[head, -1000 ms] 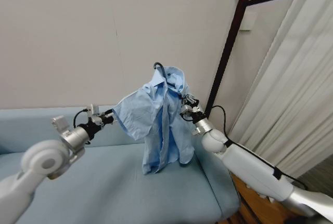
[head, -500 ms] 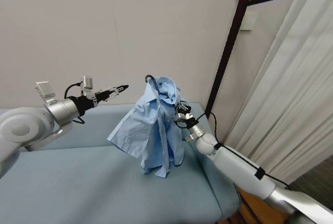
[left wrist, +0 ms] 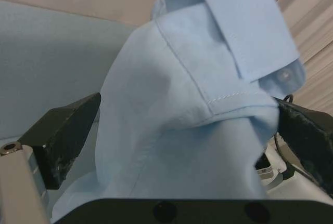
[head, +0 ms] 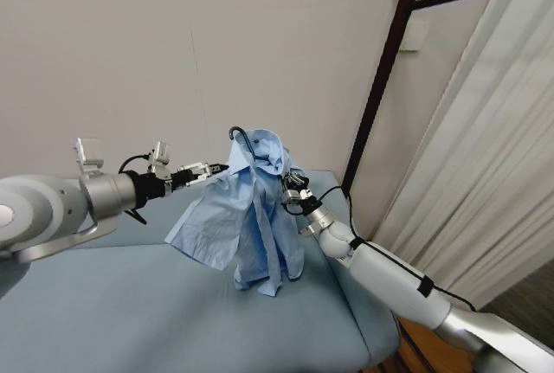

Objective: Pick up the clothes from the sofa and hang them on the clothes hanger.

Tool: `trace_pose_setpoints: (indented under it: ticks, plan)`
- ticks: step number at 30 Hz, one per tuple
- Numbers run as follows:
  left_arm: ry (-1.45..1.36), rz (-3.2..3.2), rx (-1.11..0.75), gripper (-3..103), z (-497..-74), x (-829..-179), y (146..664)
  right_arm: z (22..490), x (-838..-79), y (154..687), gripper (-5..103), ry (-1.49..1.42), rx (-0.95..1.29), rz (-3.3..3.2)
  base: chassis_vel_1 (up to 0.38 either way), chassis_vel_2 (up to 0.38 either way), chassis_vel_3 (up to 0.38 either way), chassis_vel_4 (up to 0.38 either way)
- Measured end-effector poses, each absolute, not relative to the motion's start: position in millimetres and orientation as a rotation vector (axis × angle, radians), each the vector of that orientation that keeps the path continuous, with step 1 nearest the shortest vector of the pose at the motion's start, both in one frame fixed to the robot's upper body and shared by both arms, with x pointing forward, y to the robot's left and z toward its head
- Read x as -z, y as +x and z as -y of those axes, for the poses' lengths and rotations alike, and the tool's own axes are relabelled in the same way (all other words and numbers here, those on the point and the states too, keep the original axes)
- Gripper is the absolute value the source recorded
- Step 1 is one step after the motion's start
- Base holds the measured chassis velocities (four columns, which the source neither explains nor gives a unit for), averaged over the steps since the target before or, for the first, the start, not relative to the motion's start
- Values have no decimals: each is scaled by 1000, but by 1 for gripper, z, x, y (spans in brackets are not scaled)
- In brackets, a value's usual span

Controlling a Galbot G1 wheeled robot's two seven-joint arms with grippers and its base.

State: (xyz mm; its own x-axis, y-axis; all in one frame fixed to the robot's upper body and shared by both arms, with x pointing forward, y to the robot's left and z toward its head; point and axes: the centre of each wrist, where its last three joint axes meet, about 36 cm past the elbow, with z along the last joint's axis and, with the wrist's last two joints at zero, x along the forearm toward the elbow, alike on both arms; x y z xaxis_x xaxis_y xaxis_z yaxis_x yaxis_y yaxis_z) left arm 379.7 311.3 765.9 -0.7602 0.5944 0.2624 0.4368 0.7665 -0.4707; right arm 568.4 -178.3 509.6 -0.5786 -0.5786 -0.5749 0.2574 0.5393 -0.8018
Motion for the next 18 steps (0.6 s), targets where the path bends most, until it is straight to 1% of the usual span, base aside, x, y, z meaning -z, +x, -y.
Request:
trace_pose_setpoints:
  ticks: [4, 13, 14, 15, 18]
  plan:
    - [-767, 2554, -529, 100, -310, -763, 380, 171, -515, 572, 5, -267, 1146, -1846, 0, 0, 0, 0]
    - [-753, 2519, -485, 100, -310, -761, 380, 169, -518, 573, 5, -271, 1145, -1819, 0, 0, 0, 0]
    - [-754, 2512, -486, 103, -311, -761, 381, 168, -518, 572, 5, -272, 1141, -1818, 0, 0, 0, 0]
    - [-754, 2507, -487, 100, -312, -762, 382, 167, -518, 572, 5, -275, 1137, -1817, 0, 0, 0, 0]
    - [-760, 2499, -493, 84, -313, -761, 384, 164, -521, 571, 5, -282, 1127, -1807, 0, 0, 0, 0]
